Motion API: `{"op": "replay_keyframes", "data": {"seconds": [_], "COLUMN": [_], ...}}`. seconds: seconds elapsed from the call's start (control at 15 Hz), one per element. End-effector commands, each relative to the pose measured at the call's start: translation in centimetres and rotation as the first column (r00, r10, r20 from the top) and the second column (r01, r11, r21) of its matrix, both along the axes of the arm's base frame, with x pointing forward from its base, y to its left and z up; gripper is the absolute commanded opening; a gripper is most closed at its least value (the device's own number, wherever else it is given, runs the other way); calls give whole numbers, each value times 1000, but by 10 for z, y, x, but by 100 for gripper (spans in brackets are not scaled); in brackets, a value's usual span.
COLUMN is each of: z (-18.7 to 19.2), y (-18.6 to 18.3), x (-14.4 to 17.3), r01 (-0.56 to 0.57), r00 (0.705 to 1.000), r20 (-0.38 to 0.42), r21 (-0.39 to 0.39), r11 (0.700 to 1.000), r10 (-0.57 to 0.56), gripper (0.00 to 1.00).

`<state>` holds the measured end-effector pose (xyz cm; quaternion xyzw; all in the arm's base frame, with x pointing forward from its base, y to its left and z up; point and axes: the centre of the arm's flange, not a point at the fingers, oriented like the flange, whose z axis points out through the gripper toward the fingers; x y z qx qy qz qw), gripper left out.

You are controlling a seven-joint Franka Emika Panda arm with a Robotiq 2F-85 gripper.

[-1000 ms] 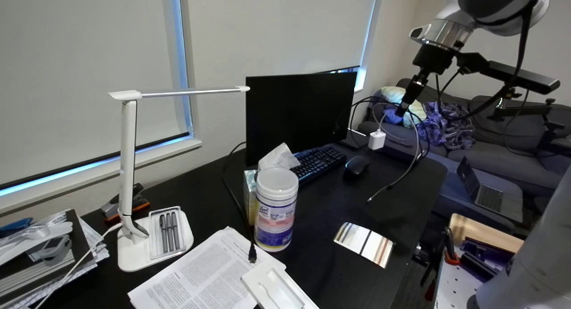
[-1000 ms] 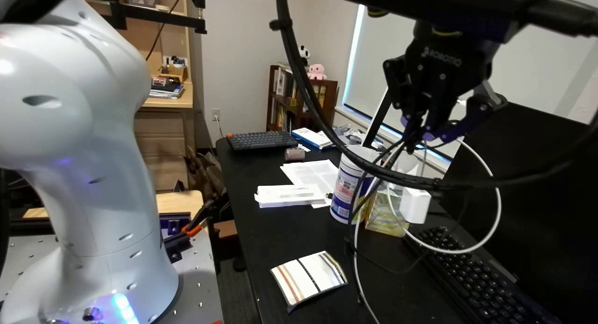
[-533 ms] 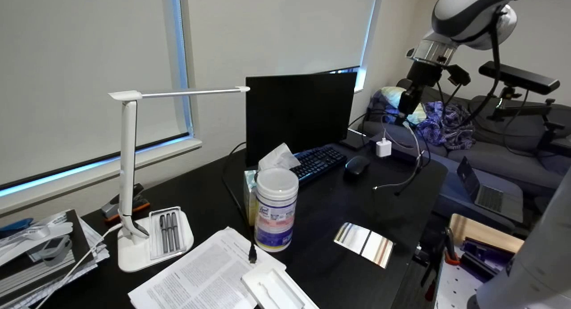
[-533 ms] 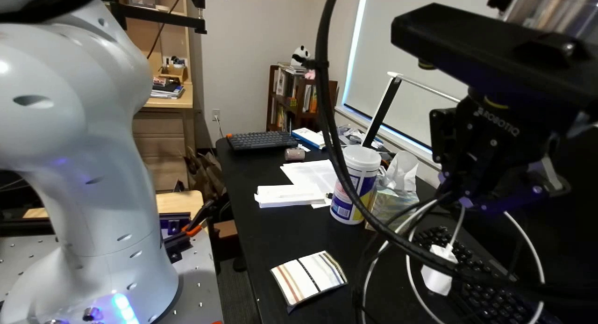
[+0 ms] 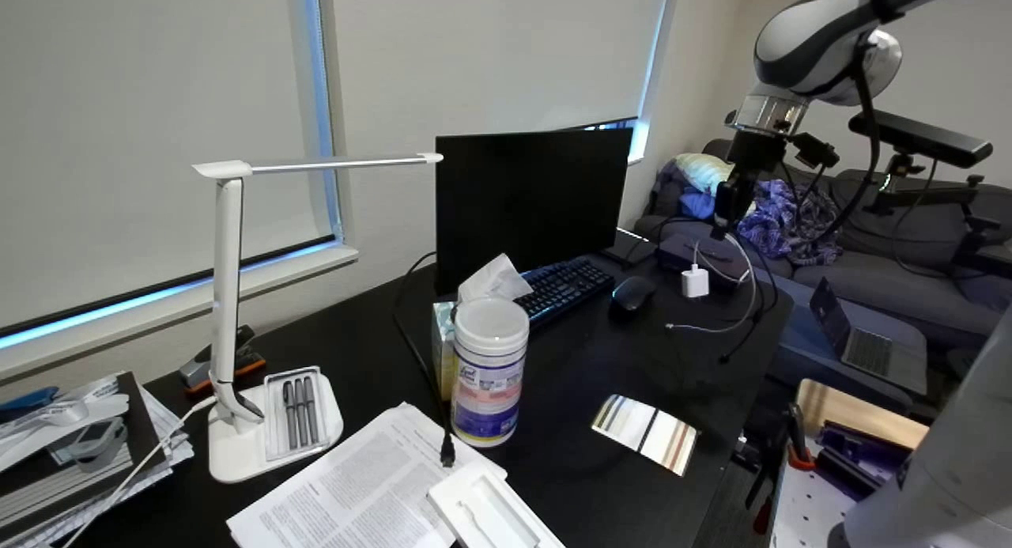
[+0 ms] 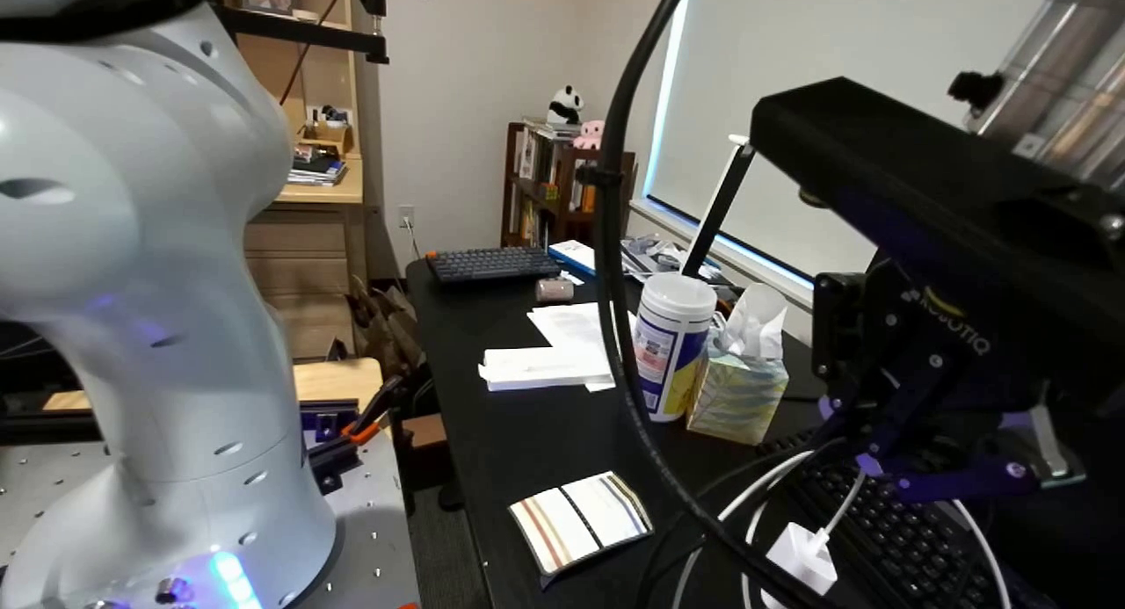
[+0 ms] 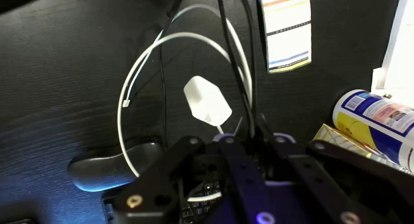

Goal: Put the charging cables to the right and the other objects to the left

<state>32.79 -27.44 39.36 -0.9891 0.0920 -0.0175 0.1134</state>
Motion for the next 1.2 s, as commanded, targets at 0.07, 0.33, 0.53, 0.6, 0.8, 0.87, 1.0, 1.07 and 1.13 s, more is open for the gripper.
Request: {"op": "replay_keyframes", "data": {"seconds": [0.07,0.33,0.53,0.6,0.8,0.87,1.0,1.07,1.13], "z": [0,-23,-52,-63,-86,-91,-99,-102,-103], "y": [0,-2,-13,-17,-31,-37,-52,-61,-74], "x": [0,7,14,16,13,10,2,-1,-2], "r01": [1,10,31,37,67,89,118,139,172], "r00": [1000,999,998,998,997,996,992,988,981], "r20": [0,32,64,63,36,27,-25,-41,-47], "r21": [0,-69,-135,-158,-197,-215,-222,-228,-229], "r11": [1000,998,990,987,978,973,968,964,958], "r10": [-1,-8,-22,-28,-61,-85,-127,-152,-188], "gripper": [6,5,5,5,5,5,5,5,5]}}
